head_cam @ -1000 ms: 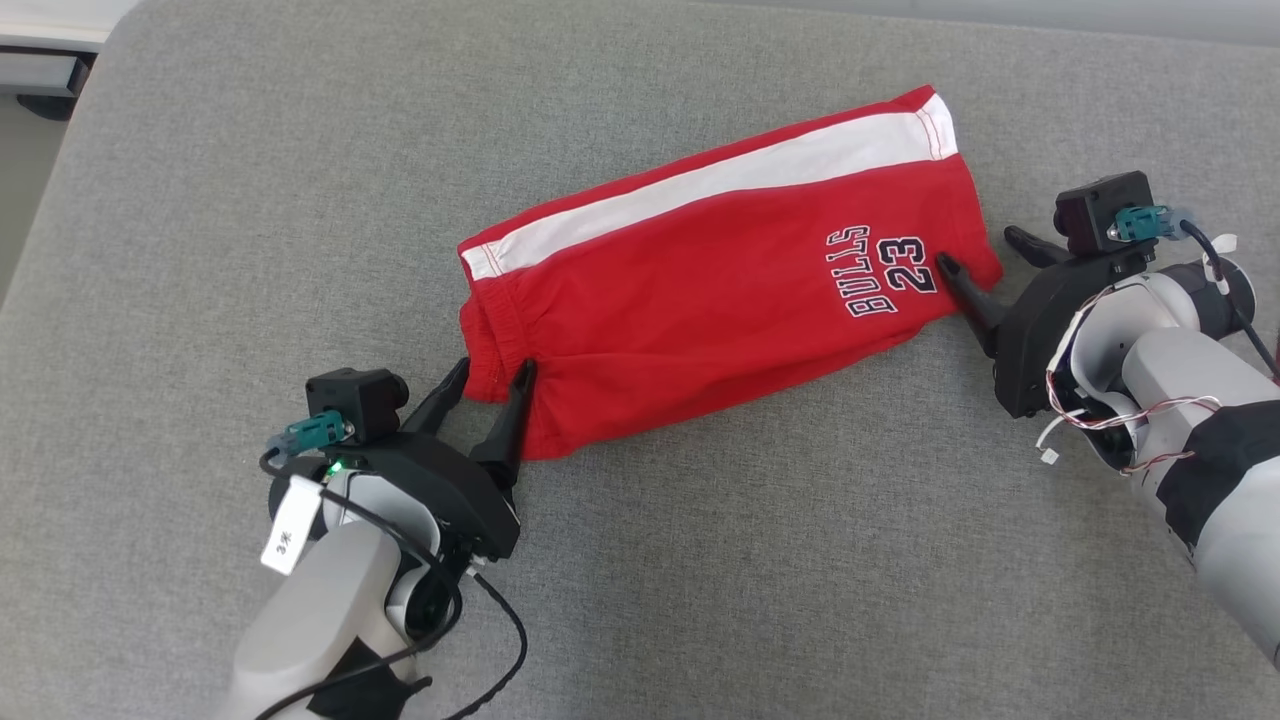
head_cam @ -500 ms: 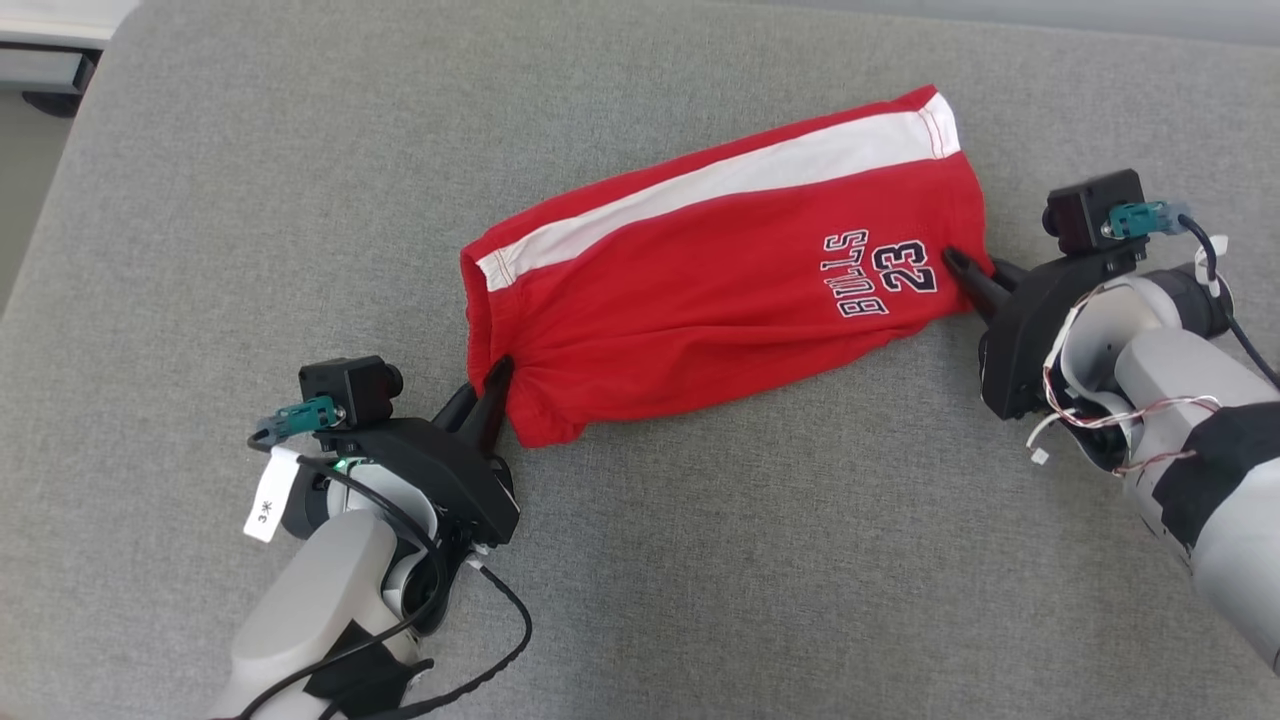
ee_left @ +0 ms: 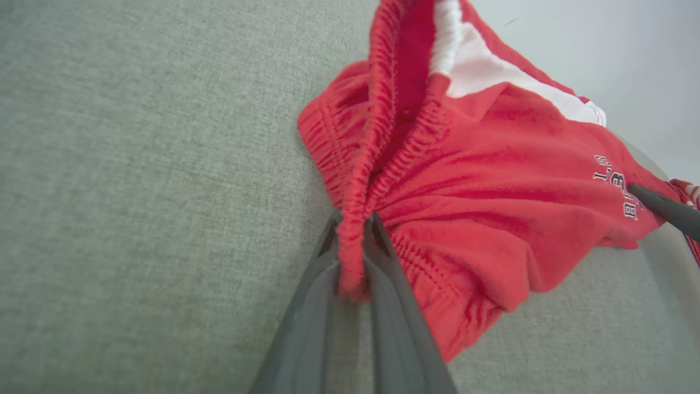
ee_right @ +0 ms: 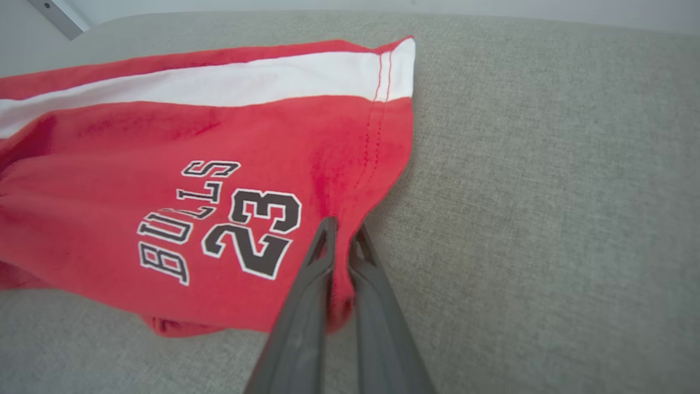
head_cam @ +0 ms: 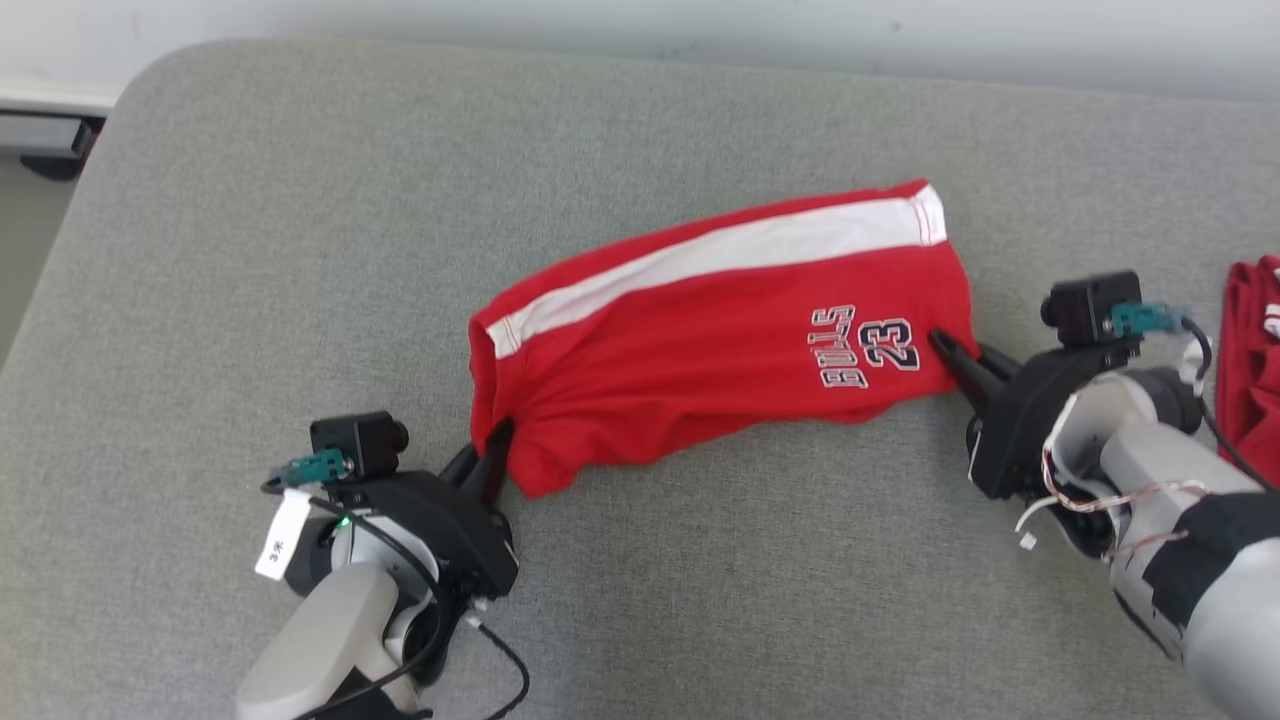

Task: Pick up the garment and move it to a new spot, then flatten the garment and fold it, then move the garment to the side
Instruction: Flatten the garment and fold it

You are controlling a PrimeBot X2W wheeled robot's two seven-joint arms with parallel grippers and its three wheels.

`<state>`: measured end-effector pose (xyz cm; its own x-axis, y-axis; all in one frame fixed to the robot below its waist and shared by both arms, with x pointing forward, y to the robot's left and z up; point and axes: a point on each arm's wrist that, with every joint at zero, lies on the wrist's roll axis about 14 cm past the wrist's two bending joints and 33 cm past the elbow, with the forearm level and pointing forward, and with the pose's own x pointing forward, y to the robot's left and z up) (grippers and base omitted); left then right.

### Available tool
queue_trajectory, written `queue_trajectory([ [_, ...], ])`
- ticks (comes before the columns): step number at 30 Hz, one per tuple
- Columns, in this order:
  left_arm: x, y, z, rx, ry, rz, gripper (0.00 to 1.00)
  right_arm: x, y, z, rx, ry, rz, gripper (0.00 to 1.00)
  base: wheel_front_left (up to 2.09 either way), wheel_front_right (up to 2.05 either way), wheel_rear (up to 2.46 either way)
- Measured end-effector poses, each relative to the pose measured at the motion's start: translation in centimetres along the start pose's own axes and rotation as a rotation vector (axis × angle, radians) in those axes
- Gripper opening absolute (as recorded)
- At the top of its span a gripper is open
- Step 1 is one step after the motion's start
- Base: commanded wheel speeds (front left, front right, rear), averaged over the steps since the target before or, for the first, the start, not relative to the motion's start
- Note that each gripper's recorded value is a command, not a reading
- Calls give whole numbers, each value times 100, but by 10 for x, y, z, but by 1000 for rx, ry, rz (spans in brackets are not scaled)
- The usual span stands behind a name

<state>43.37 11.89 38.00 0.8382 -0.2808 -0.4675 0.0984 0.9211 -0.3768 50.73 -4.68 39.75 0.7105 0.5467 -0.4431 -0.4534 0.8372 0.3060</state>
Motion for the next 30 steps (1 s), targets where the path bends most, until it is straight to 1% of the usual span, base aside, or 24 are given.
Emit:
queue_trajectory([
  [10,-21,-2,-6,41,5,-14,0,-30,10,3,36,-82,3,0,0,0,0],
  [16,-36,-6,-16,44,18,-37,0,-55,13,-5,69,-115,-5,0,0,0,0],
  [23,-45,-24,-29,58,43,-97,0,-84,8,-21,111,-138,-40,0,0,0,0],
  [30,-50,-49,-39,78,63,-174,0,-118,-10,-43,157,-147,-109,0,0,0,0],
])
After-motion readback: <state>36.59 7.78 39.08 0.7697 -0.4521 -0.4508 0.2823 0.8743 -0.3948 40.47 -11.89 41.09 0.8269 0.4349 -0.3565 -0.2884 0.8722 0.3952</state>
